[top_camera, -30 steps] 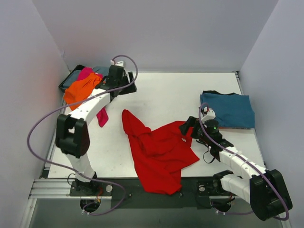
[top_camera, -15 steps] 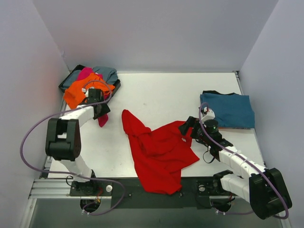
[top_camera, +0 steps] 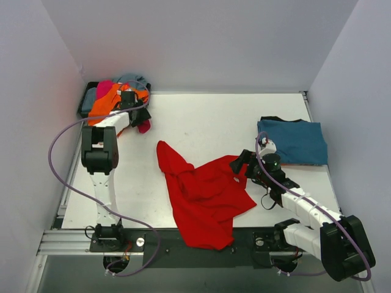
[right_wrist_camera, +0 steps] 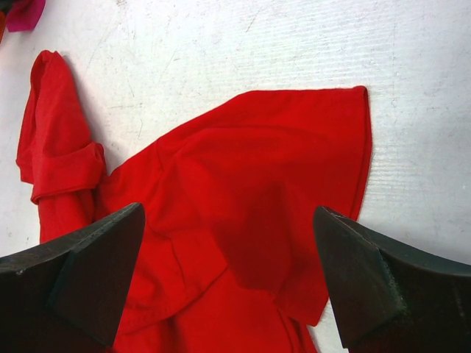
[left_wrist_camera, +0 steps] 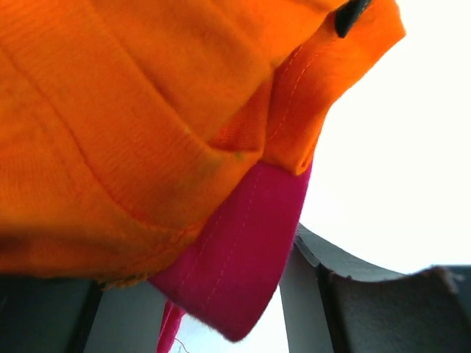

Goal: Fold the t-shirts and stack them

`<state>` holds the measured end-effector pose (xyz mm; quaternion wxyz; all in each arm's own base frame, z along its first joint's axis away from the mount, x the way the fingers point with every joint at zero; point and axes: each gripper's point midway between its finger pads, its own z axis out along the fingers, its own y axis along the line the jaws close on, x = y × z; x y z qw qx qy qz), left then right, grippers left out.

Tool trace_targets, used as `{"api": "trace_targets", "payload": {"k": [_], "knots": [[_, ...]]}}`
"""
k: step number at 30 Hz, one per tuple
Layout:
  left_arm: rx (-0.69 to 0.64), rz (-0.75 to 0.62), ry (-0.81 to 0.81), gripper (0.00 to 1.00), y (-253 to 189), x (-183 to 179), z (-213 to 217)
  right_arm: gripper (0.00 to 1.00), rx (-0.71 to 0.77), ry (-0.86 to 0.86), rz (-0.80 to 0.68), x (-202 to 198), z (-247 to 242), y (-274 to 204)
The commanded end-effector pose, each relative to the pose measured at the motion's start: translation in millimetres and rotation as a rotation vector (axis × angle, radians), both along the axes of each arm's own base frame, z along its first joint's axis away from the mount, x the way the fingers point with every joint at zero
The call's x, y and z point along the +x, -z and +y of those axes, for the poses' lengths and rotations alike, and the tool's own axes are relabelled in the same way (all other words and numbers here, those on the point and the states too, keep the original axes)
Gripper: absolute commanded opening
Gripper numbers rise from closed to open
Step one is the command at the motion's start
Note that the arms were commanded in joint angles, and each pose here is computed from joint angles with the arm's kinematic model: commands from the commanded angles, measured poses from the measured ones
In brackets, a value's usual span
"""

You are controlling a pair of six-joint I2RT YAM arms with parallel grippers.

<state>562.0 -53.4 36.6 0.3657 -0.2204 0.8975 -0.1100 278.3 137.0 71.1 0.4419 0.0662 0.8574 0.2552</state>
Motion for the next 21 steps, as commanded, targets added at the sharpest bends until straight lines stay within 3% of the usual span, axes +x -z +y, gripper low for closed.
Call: {"api": "trace_targets", "payload": {"k": [1,4,6,7,11,14,17,21], "knots": [[-0.044,-0.113,0.059,0.63,-33,43,0,0.92,0.013,-0.017,-0.063,12,7,-21],[-0.083,-0.103,0.129,0.66,-46,36,-21,0.92,0.012,-0.019,-0.060,12,7,-20],[-0.067,-0.089,0.178,0.70,-48,5,-39,0.92,0.010,-0.018,-0.061,13,7,-20],[-0.048,-0.139,0.182,0.73,-74,-1,-41,0.92,0.008,-0.022,-0.059,13,8,-20],[-0.017,-0.152,0.243,0.84,-106,-50,-69,0.92,0.005,-0.019,-0.042,13,8,-17],[0.035,-0.142,0.281,0.85,-124,-92,-93,0.91,-0.010,-0.007,-0.006,13,6,-12],[0.081,-0.116,0.302,0.85,-128,-130,-113,0.82,-0.008,-0.005,0.007,11,5,-10],[0.036,-0.147,0.332,0.82,-131,-172,-131,0.77,-0.052,0.019,0.068,2,0,2]]}}
